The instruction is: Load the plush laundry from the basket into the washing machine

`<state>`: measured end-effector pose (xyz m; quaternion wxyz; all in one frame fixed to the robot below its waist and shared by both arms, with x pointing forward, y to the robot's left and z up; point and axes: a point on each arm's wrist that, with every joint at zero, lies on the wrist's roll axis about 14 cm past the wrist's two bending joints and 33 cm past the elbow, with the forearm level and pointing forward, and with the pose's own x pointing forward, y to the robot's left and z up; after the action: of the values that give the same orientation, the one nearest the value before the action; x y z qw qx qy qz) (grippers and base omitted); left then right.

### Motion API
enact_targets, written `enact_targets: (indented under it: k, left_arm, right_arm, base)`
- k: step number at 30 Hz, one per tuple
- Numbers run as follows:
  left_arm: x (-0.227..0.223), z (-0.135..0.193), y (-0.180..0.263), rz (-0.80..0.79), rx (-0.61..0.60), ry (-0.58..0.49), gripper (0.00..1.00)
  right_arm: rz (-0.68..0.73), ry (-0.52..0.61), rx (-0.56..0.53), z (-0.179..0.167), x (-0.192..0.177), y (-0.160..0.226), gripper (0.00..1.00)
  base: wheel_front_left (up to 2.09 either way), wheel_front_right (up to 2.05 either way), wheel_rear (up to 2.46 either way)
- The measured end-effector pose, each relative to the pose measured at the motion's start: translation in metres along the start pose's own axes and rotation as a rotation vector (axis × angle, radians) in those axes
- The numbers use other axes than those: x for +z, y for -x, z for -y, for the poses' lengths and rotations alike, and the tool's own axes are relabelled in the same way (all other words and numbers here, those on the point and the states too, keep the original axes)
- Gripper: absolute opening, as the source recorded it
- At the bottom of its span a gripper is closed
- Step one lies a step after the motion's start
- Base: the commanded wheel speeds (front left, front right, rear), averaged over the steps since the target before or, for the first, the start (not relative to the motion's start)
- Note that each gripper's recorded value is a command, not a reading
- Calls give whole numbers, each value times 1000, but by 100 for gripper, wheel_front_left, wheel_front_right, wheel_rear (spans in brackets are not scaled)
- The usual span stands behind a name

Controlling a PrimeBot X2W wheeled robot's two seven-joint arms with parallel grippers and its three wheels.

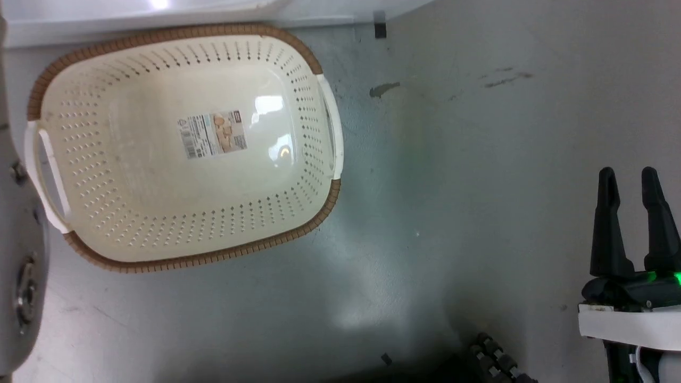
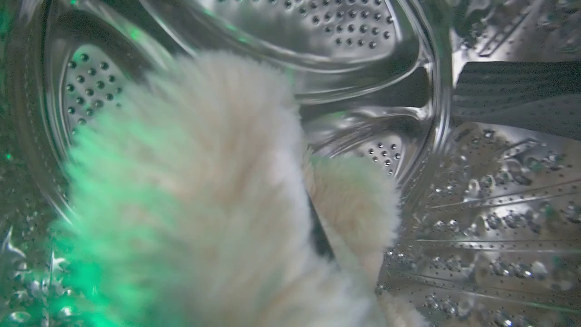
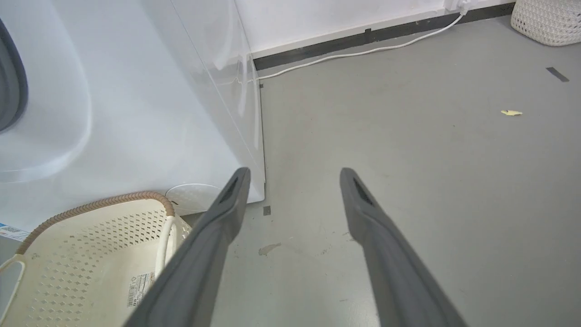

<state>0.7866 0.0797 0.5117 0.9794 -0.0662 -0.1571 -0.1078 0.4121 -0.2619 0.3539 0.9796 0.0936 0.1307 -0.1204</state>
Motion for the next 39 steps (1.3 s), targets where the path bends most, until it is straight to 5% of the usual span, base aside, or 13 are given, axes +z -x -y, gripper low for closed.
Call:
enact_targets:
  k: [3,4,5,6,20,39]
  left_arm:
    - [-9,-2,-2,-22,4,12,0]
    - [-23,-2,-2,-73,-2,29,11]
    - [-23,-2,-2,-73,-2,29,43]
    - [-35,-4,0,-117,3,56,100]
    - [-31,-5,12,-160,-17,50,100]
    - [22,14,98,-229,-43,44,100]
  right_arm:
    - [-10,3,-3,1,-4,-2,100]
    - [-12,4,-4,2,-6,-4,100]
    - [-12,4,-4,2,-6,-4,100]
    - [-15,-1,-5,2,-8,-5,100]
    - [37,-16,50,-16,4,-16,100]
    - [199,-48,155,-50,68,0,100]
  base:
    - [0,0,0]
    - [0,0,0]
    - [0,0,0]
    - [0,0,0]
    - [0,0,0]
    - [0,0,0]
